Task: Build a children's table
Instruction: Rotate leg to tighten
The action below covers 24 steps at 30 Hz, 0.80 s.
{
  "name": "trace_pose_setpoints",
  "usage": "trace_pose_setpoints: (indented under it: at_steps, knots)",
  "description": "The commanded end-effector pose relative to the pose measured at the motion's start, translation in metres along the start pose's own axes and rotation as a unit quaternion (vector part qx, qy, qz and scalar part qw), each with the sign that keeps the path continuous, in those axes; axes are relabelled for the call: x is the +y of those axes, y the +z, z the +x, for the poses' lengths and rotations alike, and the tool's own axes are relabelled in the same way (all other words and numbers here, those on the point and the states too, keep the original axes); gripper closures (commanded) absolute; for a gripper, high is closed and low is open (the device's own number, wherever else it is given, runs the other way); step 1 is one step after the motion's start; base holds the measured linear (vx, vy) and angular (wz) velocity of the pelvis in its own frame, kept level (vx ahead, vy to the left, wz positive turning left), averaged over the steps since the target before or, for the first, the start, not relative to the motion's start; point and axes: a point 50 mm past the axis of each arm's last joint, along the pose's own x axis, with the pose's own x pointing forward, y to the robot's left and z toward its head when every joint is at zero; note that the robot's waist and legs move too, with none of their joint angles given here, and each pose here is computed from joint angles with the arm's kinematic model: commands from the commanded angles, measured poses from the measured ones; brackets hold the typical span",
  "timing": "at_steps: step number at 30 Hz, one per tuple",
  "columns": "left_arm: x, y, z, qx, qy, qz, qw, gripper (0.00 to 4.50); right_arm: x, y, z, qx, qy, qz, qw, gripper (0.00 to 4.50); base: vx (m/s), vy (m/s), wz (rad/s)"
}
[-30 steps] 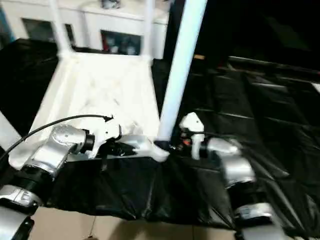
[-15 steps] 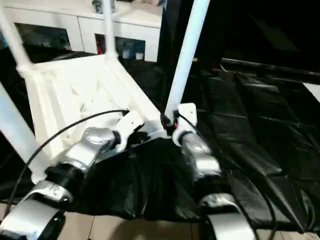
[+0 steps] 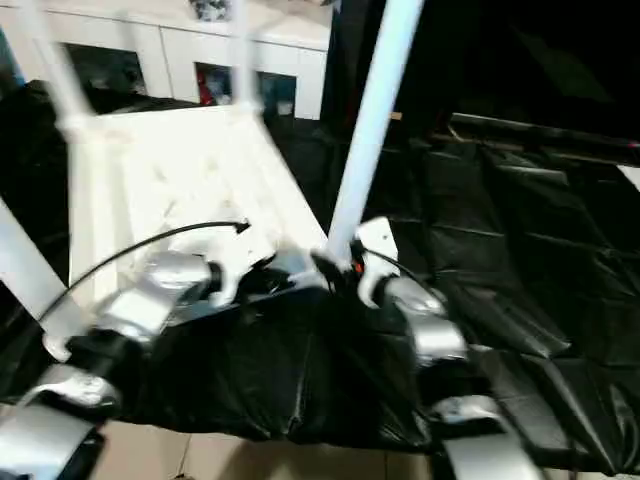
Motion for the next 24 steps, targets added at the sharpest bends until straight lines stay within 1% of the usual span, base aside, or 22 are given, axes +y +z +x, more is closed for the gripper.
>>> trace_pose_setpoints:
  at_steps: [1,2,5,8,9,11,12,14,17,22,24]
  knots:
    - [-0.011,0.001,0.004,-0.038,-0.047,-0.006,0.998,4.5,-0.004,0.007,-0.007,-0.006,0.025,-0.01,1.0,0.79,0.0,0.0,0.0]
    - [-0.01,0.001,-0.001,-0.039,-0.059,-0.004,0.997,4.5,-0.005,0.012,-0.013,-0.006,0.065,-0.018,0.998,0.79,0.0,0.0,0.0]
    - [-0.008,-0.001,-0.006,-0.034,-0.067,0.003,0.997,4.5,-0.005,0.016,-0.02,-0.004,0.112,-0.02,0.994,0.79,0.0,0.0,0.0]
    - [-0.007,-0.001,-0.011,-0.031,-0.077,0.009,0.997,4.5,-0.005,0.019,-0.026,0.002,0.152,-0.022,0.988,1.15,0.0,0.0,0.0]
    - [-0.006,-0.002,-0.013,-0.029,-0.08,0.011,0.996,4.5,-0.005,0.019,-0.028,0.005,0.165,-0.022,0.986,1.15,0.0,0.0,0.0]
    - [-0.005,-0.003,-0.015,-0.027,-0.083,0.012,0.996,4.5,-0.004,0.019,-0.03,0.014,0.188,-0.022,0.982,1.3,0.0,0.0,0.0]
    - [-0.005,-0.003,-0.016,-0.027,-0.084,0.013,0.996,4.5,-0.003,0.019,-0.031,0.018,0.196,-0.023,0.98,1.48,0.0,0.0,0.0]
    - [-0.004,-0.003,-0.018,-0.027,-0.085,0.013,0.996,4.5,-0.002,0.017,-0.033,0.03,0.212,-0.025,0.976,1.55,0.0,0.0,0.0]
    - [-0.003,-0.004,-0.02,-0.027,-0.086,0.013,0.996,4.5,0.0,0.016,-0.035,0.041,0.231,-0.024,0.972,1.87,0.0,0.0,0.0]
    - [-0.002,-0.004,-0.02,-0.027,-0.088,0.013,0.996,4.5,0.002,0.015,-0.034,0.042,0.238,-0.019,0.97,2.3,0.0,0.0,0.0]
    - [-0.002,-0.004,-0.021,-0.027,-0.088,0.012,0.996,4.5,0.004,0.014,-0.034,0.044,0.244,-0.017,0.969,2.4,0.0,0.0,0.0]
